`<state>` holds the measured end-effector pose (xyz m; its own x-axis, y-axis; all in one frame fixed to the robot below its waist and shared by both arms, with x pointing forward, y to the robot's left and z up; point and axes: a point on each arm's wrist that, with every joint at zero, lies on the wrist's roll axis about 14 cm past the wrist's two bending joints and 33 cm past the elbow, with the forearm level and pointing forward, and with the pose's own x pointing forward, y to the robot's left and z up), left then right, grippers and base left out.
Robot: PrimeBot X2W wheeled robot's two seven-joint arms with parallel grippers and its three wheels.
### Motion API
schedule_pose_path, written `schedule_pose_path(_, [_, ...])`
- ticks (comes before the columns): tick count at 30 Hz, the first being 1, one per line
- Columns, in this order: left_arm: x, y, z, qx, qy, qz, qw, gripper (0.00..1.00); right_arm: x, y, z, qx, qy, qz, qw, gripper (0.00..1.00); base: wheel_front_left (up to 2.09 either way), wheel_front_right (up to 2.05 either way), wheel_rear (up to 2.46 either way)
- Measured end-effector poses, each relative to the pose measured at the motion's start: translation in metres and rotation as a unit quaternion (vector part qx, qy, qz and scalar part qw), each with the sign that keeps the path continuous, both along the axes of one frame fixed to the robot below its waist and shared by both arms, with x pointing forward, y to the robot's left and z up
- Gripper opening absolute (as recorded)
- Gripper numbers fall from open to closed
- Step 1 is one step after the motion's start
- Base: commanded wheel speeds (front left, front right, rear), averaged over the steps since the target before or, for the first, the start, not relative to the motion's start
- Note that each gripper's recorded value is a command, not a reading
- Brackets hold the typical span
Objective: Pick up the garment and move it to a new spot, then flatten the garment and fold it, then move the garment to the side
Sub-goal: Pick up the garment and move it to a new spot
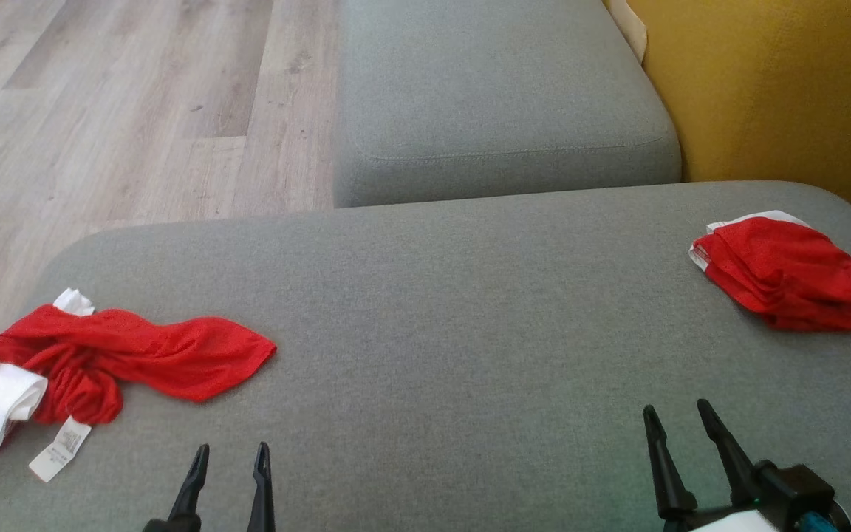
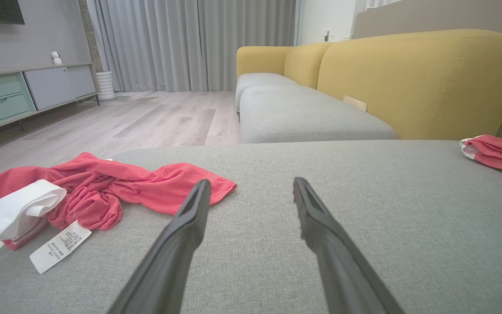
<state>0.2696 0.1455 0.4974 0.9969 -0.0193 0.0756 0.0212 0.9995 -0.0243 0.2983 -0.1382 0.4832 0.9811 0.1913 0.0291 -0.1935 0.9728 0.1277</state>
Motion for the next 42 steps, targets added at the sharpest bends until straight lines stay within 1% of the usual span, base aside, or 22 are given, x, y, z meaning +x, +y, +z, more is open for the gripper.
schedule_pose_path(10, [-0.003,0.008,-0.003,0.005,0.003,0.015,1.000,1.00,0.004,0.010,-0.002,0.002,0.005,0.016,1.000,1.00,0.00,0.00,0.00])
schedule_pose_path(15, [-0.009,0.021,-0.005,0.002,0.007,0.039,0.999,1.00,0.008,0.023,-0.006,-0.002,0.013,0.040,0.999,1.00,0.00,0.00,0.00])
schedule_pose_path(19, [-0.017,0.034,-0.008,0.003,0.009,0.062,0.998,1.00,0.013,0.041,-0.008,-0.005,0.019,0.070,0.997,1.00,0.00,0.00,0.00])
schedule_pose_path(23, [-0.028,0.050,-0.011,0.004,0.013,0.092,0.996,1.00,0.014,0.069,-0.011,-0.010,0.026,0.116,0.993,1.00,0.00,0.00,0.00])
schedule_pose_path(28, [-0.045,0.073,-0.015,0.003,0.016,0.138,0.990,1.00,0.018,0.095,-0.011,-0.015,0.029,0.159,0.987,1.00,0.00,0.00,0.00])
schedule_pose_path(36, [-0.072,0.100,-0.021,-0.001,0.026,0.200,0.979,1.00,0.020,0.133,-0.017,-0.019,0.042,0.219,0.975,1.00,0.00,0.00,0.00])
schedule_pose_path(42, [-0.082,0.117,-0.021,0.005,0.038,0.238,0.971,1.00,0.026,0.155,-0.028,-0.018,0.061,0.254,0.965,1.00,0.00,0.00,0.00])
